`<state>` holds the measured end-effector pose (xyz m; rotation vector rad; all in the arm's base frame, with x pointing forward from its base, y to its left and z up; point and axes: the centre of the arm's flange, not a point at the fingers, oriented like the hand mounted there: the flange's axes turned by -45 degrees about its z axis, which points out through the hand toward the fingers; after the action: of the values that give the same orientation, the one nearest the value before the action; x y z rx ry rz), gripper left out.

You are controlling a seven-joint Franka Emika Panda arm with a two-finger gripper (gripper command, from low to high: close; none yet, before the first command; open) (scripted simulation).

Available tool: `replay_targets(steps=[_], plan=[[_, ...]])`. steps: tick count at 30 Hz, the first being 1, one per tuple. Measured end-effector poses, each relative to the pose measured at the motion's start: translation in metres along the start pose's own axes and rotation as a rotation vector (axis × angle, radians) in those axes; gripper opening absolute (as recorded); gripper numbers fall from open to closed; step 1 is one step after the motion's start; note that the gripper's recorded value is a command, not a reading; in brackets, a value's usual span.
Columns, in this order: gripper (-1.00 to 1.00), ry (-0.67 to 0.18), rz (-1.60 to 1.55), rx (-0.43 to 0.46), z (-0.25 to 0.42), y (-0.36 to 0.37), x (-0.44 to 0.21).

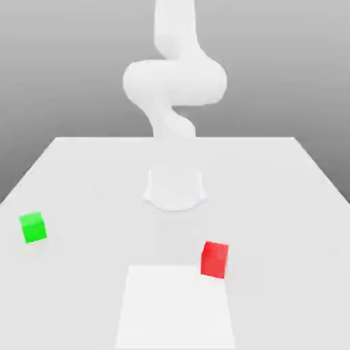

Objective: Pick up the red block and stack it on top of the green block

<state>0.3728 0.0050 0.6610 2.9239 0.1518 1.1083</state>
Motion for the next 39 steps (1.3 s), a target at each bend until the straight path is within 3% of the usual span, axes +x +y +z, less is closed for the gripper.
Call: replay_targets(steps=[10, 18, 27, 28, 39], plan=[[0.00, -0.334, -0.561, 0.189, 0.213, -0.057, -0.133], [0.00, -0.578, -1.062, 0.431, 0.296, -0.101, -0.312], [0.00, -0.605, -1.126, 0.468, 0.345, -0.107, -0.375], [-1.00, -0.606, -1.126, 0.468, 0.348, -0.107, -0.379], [-1.00, -0.606, -1.124, 0.470, 0.330, -0.105, -0.359]])
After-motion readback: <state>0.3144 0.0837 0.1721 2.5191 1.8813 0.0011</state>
